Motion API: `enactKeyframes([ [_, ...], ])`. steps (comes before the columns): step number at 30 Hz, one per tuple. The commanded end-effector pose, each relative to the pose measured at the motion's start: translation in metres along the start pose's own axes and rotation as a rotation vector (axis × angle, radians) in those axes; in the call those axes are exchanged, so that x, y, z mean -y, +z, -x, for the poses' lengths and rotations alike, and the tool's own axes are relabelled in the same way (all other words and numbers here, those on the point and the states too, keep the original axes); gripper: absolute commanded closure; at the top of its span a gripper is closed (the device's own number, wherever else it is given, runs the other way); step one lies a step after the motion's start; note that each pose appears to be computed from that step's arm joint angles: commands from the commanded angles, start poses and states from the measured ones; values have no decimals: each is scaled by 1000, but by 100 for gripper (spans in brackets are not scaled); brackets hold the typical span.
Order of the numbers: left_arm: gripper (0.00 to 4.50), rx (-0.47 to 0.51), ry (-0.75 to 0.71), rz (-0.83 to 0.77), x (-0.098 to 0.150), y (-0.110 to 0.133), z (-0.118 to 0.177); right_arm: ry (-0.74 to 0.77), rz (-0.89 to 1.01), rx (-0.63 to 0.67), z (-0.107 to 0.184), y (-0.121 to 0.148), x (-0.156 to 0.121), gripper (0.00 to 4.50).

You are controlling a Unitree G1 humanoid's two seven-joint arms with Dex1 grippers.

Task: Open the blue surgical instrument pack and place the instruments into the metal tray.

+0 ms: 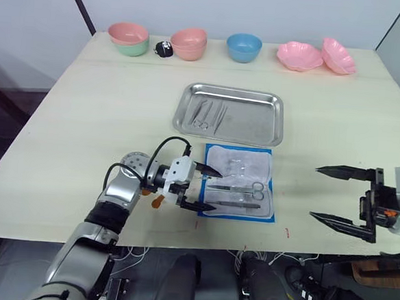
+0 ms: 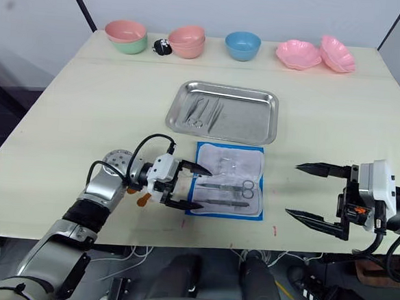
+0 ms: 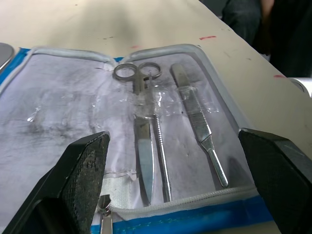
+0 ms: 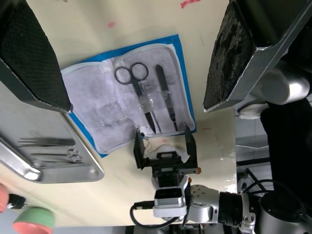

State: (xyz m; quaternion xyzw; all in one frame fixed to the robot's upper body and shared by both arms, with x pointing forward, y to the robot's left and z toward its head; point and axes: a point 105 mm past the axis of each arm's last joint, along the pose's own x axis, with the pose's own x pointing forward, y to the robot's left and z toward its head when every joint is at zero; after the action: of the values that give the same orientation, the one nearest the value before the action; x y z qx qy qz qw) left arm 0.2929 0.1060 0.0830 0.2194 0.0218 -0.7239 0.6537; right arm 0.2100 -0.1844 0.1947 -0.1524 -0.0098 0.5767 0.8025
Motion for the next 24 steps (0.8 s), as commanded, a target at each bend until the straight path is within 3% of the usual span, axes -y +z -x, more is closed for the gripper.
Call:
enactKeyframes([
  [1,4,-45,-51,65,13,-22,-5,-18,26,11,4,9,2,0],
  [24,4,-167,-100,210,24,-58,-12,2,44,3,-5,7,3,0],
])
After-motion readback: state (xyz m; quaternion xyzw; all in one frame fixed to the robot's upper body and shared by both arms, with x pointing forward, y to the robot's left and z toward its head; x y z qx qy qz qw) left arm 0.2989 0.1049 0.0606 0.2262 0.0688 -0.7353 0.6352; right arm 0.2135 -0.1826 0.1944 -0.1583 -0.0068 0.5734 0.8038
